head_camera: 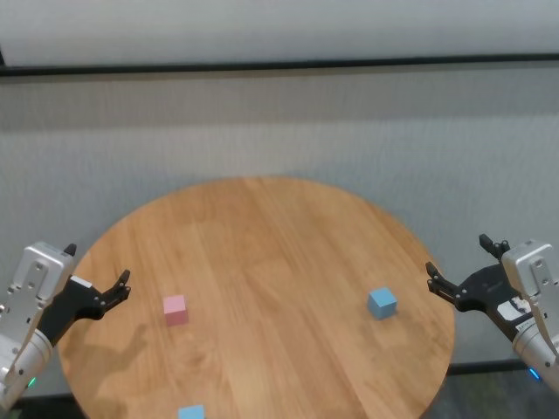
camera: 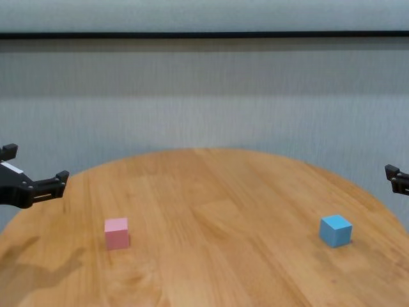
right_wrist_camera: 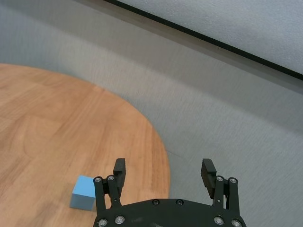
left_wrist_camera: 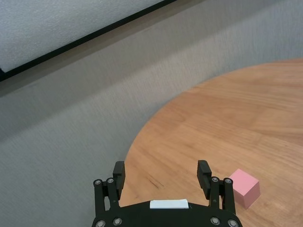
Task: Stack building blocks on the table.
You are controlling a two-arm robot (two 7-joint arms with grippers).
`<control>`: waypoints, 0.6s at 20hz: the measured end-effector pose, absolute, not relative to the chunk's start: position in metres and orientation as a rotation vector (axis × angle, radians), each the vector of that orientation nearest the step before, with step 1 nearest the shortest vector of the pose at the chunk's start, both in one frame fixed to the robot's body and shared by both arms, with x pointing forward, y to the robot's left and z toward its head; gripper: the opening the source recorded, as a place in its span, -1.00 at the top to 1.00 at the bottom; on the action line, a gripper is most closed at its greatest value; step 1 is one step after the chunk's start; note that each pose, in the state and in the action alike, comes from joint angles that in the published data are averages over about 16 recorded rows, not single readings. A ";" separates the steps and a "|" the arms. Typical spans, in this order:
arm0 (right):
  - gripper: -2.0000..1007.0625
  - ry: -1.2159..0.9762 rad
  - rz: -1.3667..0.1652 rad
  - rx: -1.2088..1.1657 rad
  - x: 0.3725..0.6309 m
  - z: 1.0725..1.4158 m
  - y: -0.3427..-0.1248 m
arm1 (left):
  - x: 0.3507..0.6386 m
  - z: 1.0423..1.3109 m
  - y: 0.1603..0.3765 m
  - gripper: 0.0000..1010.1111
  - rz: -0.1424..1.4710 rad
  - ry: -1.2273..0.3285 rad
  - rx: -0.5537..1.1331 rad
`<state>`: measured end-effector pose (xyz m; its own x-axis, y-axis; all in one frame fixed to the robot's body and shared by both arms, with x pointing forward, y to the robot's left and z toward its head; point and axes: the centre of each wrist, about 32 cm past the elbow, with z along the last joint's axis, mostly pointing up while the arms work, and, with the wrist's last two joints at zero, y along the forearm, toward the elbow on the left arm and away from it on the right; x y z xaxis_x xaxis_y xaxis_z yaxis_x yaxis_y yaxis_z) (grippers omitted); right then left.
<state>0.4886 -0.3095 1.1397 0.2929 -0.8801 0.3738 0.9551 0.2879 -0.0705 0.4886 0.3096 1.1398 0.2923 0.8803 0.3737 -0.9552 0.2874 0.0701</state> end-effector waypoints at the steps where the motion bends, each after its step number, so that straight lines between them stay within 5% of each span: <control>1: -0.99 -0.285 -1.247 -0.305 0.489 1.140 -0.310 | 0.489 1.140 0.310 -0.98 1.248 -0.285 0.304; 12: -0.99 -0.285 -1.248 -0.304 0.489 1.140 -0.310 | 0.489 1.140 0.310 -0.98 1.248 -0.285 0.304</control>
<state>0.4886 -0.3096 1.1398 0.2925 -0.8802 0.3738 0.9552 0.2875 -0.0702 0.4886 0.3096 1.1398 0.2923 0.8803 0.3737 -0.9552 0.2874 0.0701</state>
